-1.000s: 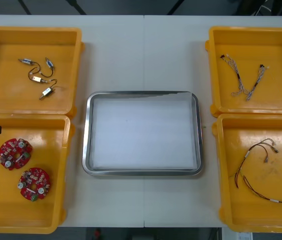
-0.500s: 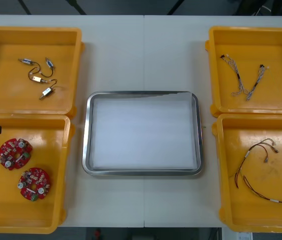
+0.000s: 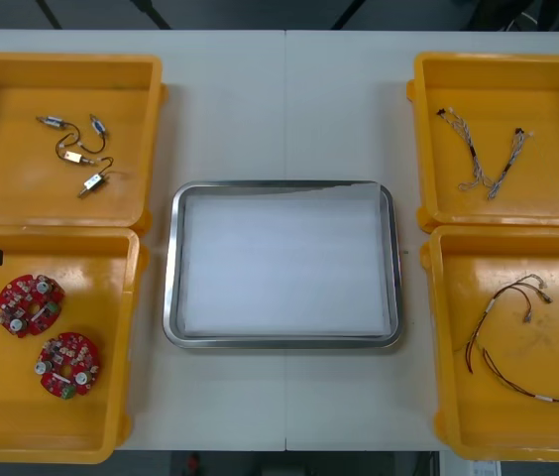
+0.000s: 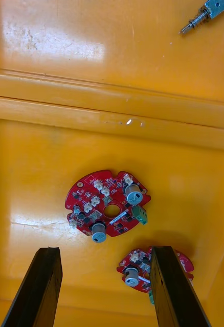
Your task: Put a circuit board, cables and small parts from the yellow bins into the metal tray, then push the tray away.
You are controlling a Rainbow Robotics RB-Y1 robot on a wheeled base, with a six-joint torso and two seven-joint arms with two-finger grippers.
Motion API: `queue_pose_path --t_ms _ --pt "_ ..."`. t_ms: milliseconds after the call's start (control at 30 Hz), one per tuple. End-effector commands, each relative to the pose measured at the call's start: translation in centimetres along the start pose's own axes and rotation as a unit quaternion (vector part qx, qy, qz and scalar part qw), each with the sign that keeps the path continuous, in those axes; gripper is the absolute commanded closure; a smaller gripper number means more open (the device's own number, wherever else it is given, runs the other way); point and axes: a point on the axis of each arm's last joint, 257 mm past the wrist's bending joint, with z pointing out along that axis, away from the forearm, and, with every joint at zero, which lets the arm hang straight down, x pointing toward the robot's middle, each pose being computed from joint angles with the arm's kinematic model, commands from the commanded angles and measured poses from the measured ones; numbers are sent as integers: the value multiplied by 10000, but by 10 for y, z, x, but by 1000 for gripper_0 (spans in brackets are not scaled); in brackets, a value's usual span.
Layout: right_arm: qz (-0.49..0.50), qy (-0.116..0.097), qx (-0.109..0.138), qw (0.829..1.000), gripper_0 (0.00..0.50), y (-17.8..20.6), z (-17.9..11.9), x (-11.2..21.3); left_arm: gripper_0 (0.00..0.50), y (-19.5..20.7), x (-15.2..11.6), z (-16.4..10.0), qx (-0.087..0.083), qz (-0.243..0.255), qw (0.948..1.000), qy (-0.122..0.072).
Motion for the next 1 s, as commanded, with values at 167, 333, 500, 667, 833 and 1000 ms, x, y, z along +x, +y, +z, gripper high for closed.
queue_pose_path --t_ms 167,333,500,667,833,1000 --pt "-57 -211 10 9998 0 -1 -9 -7 0 0 -16 -11 -26 124 9996 -237" --pt "-57 -211 10 9998 0 -1 -9 -7 0 0 -16 -11 -26 124 9996 -237" --pt "-57 -211 10 9998 0 -1 -9 -7 0 0 -16 -11 -26 124 9996 -237" --pt "-57 -211 10 9998 0 -1 -9 -7 0 0 -16 -11 -26 124 9996 -237" --pt "-57 -211 10 9998 0 -1 -9 -7 0 0 -16 -11 -26 124 9996 -237" --pt "-57 -211 10 9998 0 -1 -9 -7 0 0 -16 -11 -26 124 9996 -237"
